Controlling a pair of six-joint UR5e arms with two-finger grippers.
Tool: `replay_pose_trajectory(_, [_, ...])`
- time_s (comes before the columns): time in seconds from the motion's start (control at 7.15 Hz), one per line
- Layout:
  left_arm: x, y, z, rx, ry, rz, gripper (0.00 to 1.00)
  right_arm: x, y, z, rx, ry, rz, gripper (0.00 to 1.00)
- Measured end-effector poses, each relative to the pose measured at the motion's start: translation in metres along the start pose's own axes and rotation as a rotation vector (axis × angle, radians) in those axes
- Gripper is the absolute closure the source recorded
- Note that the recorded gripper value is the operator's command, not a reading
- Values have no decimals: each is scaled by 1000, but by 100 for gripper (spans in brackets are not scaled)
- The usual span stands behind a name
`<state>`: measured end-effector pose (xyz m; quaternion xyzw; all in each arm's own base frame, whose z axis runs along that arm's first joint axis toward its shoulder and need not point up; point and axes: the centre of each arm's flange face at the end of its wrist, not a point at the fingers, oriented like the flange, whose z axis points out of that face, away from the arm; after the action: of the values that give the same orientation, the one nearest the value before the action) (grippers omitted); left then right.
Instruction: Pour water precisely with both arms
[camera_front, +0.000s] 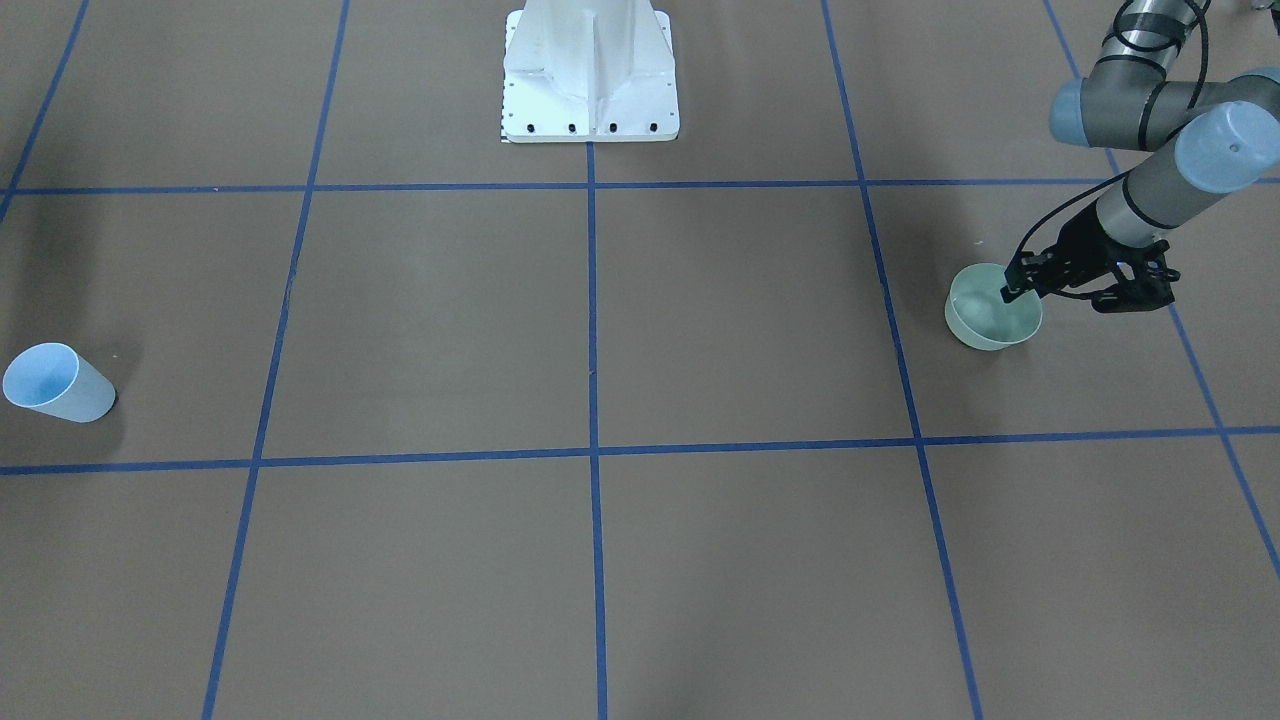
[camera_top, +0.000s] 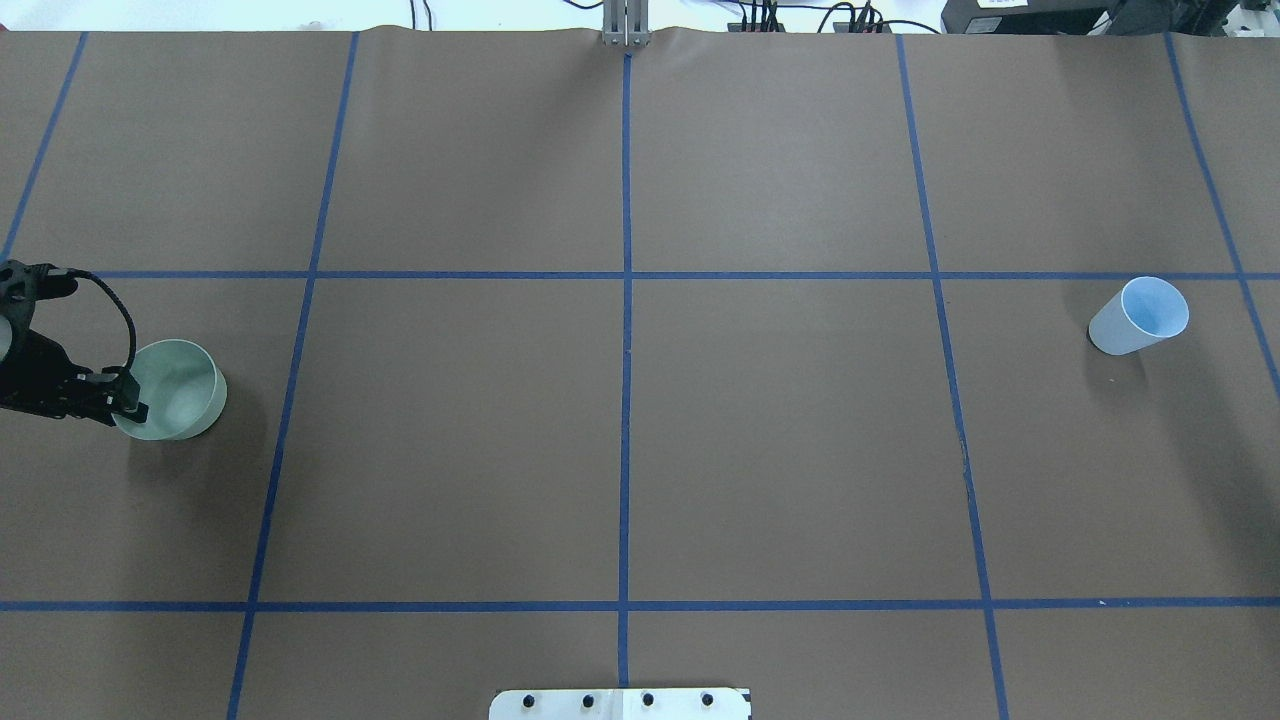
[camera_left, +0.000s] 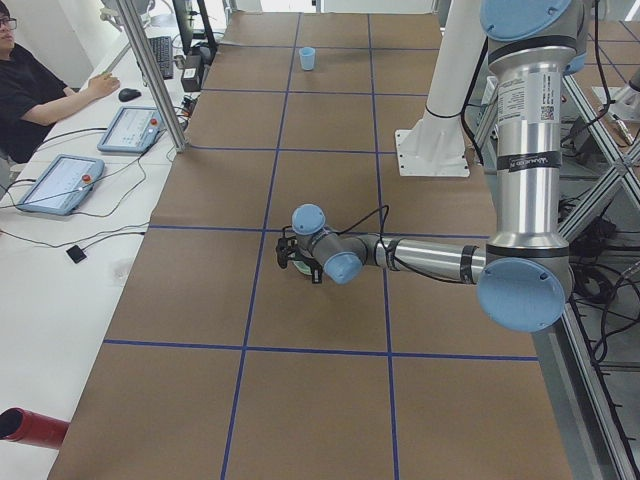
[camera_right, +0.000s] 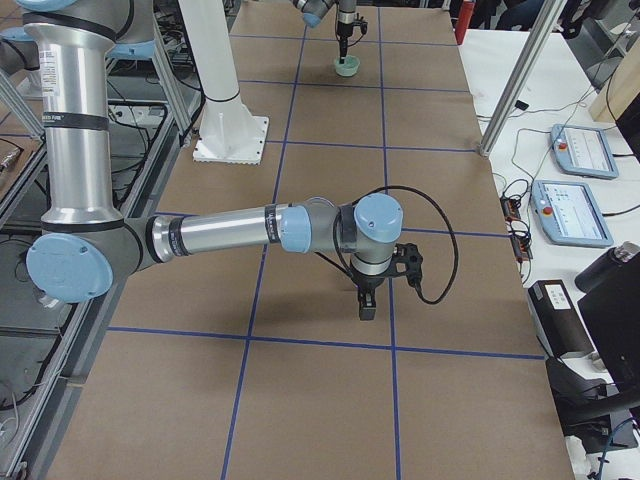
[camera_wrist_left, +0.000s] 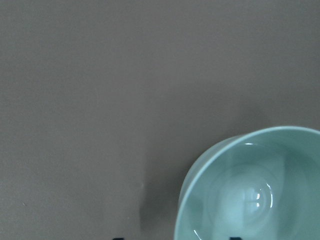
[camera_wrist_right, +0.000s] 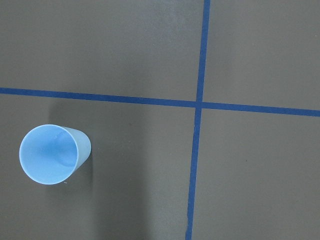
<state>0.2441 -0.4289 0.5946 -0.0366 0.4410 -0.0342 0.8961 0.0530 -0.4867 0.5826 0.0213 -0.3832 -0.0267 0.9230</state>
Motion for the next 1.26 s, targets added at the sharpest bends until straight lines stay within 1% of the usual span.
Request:
replay_pose_trajectory(0.28, [8,1,-5,-7,16,-37,100,0,0,-1,1,1,-1,0])
replay_pose_trajectory(0.42, [15,1,-18,-15,45,-45,100,-1,0,-2,3,2,-2,0])
replay_pose_trajectory(0.56, [28,-5,-41,-16,81,-58,100,-1,0,-2,5,4,-3,0])
replay_pose_trajectory(0.7, [57,-15,-66,-15,99,-70,100,-1,0,-2,4,4,-3,0])
replay_pose_trajectory(0.84, [111,-32,-93,-20,100,-96,100,-1,1,-2,4,5,-3,0])
replay_pose_trajectory(0.98, [182,-51,-120,-29,99,-144,100,-1,1,-2,4,6,-3,0])
replay_pose_trajectory(1.12, [253,-59,-134,-46,107,-191,100,-1,1,-2,4,5,-4,0])
replay_pose_trajectory(1.26, [323,-62,-126,-58,104,-230,100,-1,1,-2,5,4,-4,0])
